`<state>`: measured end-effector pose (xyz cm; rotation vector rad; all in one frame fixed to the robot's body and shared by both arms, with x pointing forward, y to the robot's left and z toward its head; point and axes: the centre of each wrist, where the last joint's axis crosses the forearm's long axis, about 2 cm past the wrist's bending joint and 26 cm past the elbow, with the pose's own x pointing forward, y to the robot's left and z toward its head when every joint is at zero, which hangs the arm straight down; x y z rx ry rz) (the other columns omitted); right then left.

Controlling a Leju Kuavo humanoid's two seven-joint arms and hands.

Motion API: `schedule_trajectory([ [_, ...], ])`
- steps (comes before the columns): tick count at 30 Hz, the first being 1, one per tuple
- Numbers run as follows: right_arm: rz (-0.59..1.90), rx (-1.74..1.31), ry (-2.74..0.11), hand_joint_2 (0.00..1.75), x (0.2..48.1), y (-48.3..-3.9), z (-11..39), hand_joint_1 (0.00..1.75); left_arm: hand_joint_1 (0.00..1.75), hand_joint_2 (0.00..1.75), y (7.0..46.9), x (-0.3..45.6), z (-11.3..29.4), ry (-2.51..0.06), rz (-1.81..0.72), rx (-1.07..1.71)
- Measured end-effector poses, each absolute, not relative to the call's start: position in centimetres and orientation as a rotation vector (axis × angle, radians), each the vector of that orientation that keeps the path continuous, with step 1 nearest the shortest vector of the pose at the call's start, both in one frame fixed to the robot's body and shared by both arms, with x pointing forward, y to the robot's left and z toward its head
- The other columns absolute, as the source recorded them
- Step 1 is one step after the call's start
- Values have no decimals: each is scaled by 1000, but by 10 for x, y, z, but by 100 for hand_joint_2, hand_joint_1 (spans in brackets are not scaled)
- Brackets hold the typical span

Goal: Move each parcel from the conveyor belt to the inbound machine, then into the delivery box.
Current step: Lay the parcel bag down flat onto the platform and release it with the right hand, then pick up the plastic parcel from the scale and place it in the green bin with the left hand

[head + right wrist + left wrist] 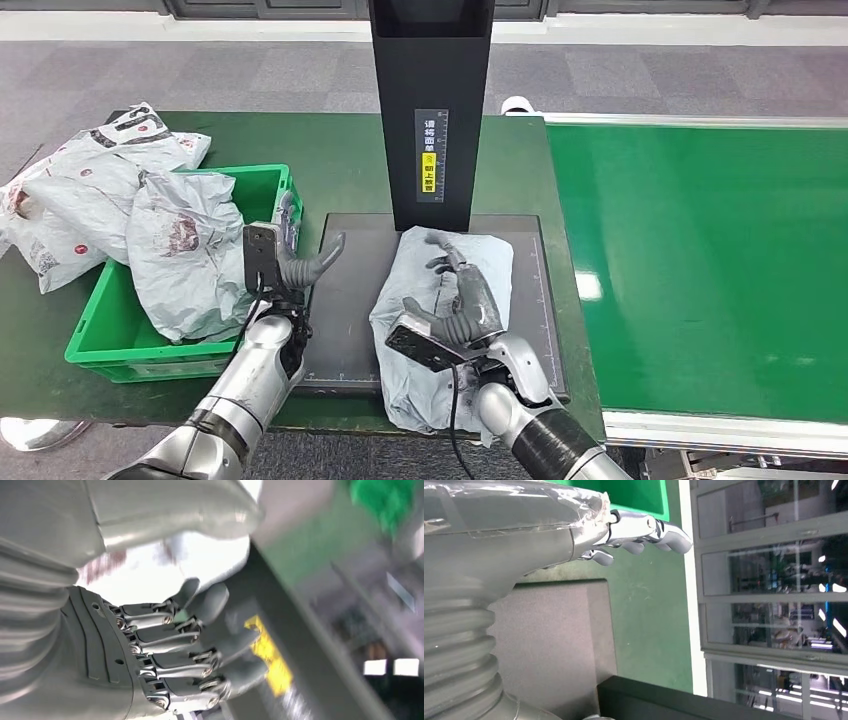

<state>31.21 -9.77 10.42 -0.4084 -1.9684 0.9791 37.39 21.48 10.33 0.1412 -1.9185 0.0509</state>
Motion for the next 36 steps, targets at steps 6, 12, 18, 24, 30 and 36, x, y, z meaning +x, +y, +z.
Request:
schedule_trajectory([
  [6, 882, -427, -2007, 175, 314, -105, 104, 0, 0, 175, 213, 374, 108, -1944, 56, 153],
  [12, 595, -450, -2124, 175, 318, -123, 105, 0, 0, 175, 206, 371, 113, -1966, 36, 125],
  [18, 424, -515, -2152, 175, 326, -150, 103, 0, 0, 175, 195, 369, 116, -1967, -131, 66],
  [24, 283, -607, -2103, 175, 340, -177, 108, 0, 0, 175, 164, 356, 103, -1916, -724, 40],
  [30, 217, -662, -2060, 175, 350, -193, 110, 0, 0, 175, 138, 340, 82, -1789, -1050, 17],
  [36, 205, -674, -2030, 175, 353, -198, 108, 0, 0, 175, 127, 340, 75, -1651, -1284, 75],
])
